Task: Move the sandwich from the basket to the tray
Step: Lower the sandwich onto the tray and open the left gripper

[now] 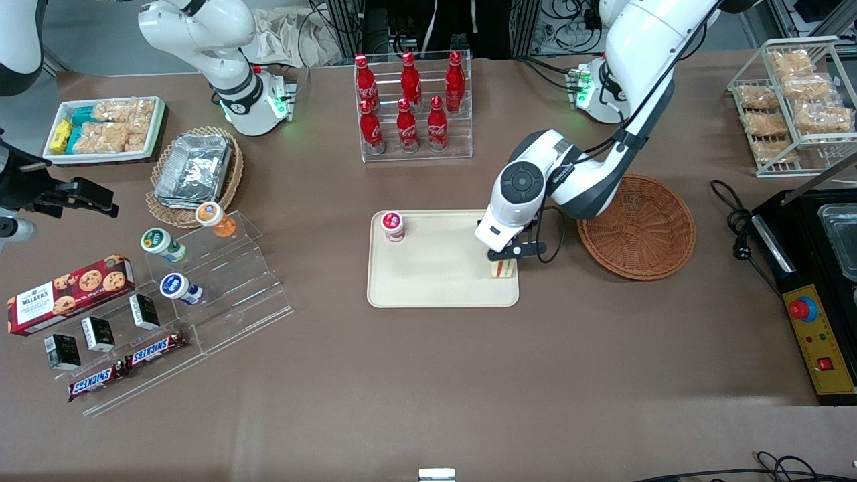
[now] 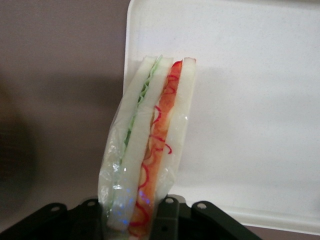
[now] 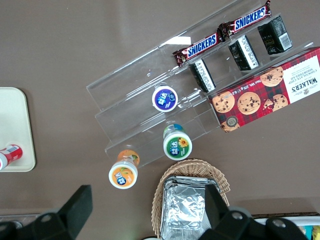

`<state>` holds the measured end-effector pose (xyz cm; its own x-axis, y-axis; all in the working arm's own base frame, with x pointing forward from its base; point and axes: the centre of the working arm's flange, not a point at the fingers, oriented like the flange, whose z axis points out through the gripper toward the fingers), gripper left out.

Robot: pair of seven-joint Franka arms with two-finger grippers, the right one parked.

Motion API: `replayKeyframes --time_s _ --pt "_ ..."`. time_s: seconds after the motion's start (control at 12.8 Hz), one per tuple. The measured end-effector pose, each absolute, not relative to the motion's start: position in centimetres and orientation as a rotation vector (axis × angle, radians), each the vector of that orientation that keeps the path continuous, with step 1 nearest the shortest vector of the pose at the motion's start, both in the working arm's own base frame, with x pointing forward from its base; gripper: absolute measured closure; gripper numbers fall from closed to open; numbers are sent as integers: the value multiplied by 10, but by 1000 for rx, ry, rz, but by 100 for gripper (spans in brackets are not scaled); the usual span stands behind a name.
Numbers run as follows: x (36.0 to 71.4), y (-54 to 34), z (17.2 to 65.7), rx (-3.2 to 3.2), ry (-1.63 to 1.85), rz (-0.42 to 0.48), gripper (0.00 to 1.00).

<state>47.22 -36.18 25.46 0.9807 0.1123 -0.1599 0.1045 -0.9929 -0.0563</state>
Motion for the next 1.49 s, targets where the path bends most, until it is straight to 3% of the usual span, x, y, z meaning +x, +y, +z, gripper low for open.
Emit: replayKeyframes --time_s 0.47,0.71,0.94,1.25,1.49 --pt "472 -362 235 -3070 -167 258 59" --pt "473 -362 235 -3069 -169 259 33" --pt "476 -363 238 -3070 -209 244 1" --pt "485 -365 267 -3080 -257 172 0" --pt "496 -359 325 -3025 -272 136 0"
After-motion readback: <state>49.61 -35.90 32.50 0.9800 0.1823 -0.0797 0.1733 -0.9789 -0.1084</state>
